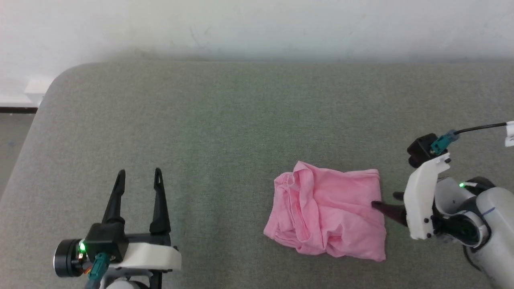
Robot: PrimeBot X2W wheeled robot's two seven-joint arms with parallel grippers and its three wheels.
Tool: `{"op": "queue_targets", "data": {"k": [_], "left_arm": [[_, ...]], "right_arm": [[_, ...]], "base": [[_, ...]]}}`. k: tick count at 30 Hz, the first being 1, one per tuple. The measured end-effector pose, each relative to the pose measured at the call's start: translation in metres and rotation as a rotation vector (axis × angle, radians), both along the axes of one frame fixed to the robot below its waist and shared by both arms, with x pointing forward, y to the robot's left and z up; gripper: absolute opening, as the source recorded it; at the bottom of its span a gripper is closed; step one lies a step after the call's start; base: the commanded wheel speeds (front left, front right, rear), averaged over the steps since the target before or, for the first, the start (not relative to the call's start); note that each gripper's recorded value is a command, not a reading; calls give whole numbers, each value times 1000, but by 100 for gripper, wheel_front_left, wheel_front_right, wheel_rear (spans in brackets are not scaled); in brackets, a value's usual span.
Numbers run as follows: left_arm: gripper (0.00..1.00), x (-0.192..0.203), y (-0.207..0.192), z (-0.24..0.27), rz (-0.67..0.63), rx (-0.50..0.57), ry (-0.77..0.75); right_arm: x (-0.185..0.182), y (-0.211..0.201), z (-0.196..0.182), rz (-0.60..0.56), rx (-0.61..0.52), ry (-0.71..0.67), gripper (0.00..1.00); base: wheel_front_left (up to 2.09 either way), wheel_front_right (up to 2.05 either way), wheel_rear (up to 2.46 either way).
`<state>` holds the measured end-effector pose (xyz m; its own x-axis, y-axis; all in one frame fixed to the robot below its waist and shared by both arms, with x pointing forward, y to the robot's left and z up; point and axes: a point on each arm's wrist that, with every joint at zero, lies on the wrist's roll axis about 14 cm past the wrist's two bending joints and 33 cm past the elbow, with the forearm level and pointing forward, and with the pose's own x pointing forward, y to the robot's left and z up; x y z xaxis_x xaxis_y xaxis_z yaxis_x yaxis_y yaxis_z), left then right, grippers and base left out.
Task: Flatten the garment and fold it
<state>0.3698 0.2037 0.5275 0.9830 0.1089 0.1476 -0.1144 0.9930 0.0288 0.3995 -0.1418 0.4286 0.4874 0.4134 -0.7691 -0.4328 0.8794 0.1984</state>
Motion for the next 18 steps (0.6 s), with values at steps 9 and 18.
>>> {"op": "queue_targets", "data": {"k": [9, 18], "left_arm": [[100, 8, 5, -9, 17, 1, 25], [100, 9, 4, -9, 15, 0, 25]], "right_arm": [[-19, 30, -53, 48, 27, 169, 100], [-17, 36, -46, 57, 68, 66, 0]], "base": [[0, 0, 0], [0, 0, 0]]}}
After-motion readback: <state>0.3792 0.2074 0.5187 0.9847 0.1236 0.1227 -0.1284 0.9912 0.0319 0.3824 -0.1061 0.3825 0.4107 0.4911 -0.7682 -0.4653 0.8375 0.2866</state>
